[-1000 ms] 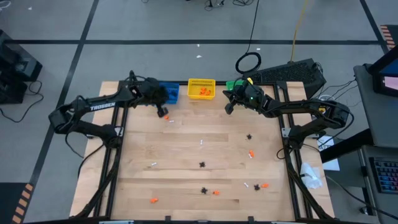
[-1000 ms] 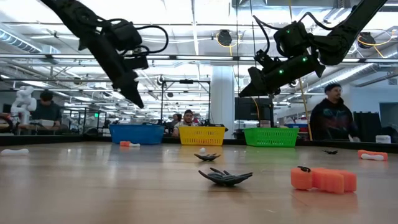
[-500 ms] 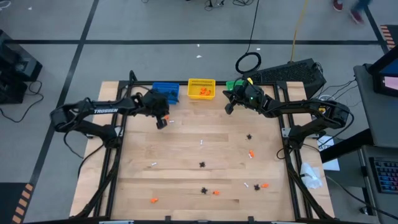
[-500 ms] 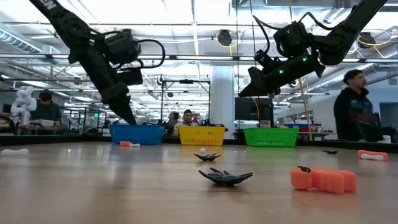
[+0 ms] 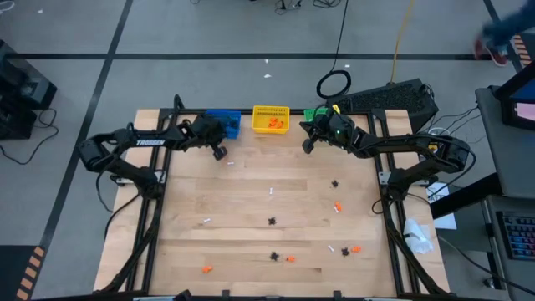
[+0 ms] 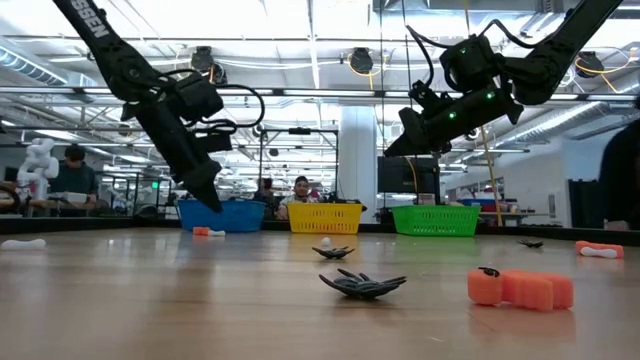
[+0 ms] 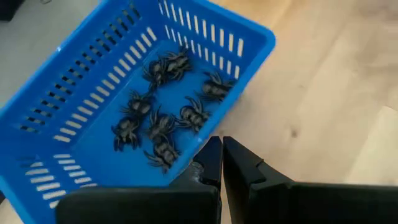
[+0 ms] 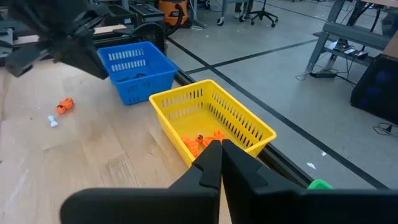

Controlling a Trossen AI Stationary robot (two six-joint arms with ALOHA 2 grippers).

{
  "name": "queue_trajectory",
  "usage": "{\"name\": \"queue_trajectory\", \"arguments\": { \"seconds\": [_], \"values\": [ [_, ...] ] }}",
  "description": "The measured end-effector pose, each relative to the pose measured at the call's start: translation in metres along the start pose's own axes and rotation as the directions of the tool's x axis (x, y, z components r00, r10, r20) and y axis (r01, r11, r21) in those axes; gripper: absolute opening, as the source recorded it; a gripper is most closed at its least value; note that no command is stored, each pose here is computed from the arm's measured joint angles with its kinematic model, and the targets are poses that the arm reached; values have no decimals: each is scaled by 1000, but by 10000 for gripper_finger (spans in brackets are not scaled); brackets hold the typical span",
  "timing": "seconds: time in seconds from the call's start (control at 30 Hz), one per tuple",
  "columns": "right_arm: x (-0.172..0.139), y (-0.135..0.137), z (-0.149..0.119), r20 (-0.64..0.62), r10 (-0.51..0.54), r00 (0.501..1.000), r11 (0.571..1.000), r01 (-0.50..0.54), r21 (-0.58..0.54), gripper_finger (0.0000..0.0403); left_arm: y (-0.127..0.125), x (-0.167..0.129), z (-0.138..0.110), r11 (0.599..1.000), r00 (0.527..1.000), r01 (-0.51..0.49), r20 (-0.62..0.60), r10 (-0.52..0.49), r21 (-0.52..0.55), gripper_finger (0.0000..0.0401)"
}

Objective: Sort Halloween decoration
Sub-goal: Put the orange skeleton toy into the yellow bin

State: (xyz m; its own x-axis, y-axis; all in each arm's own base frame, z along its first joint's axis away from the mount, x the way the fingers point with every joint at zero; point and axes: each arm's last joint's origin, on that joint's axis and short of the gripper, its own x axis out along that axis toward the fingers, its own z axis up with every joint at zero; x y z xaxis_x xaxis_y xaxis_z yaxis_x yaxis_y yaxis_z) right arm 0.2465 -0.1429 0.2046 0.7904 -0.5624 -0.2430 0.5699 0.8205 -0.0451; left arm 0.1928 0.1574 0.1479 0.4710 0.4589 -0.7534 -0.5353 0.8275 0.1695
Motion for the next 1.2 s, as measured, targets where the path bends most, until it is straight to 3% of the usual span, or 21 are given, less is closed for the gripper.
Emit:
{"name": "queue_trajectory", "arguments": {
  "seconds": [0.3, 0.6, 1.07, 1.2],
  "values": [
    [0, 0, 0, 0, 0, 1000, 1000, 0, -1, 2, 10, 13, -4, 999, 1000, 11, -1, -11, -38, 5],
    [0, 0, 0, -5, 0, 1000, 1000, 0, -8, 2, 8, 4, -2, 999, 1000, 28, 8, -28, -31, 5],
    [0, 0, -2, -17, -1, 1000, 1000, 1, -11, 2, -33, -27, 15, 991, 984, 136, 117, -136, 13, 5],
    [0, 0, -2, -17, -2, 1000, 1000, 1, -16, 2, -52, -28, 13, 976, 958, 207, 190, -215, 61, 5]
  ]
}}
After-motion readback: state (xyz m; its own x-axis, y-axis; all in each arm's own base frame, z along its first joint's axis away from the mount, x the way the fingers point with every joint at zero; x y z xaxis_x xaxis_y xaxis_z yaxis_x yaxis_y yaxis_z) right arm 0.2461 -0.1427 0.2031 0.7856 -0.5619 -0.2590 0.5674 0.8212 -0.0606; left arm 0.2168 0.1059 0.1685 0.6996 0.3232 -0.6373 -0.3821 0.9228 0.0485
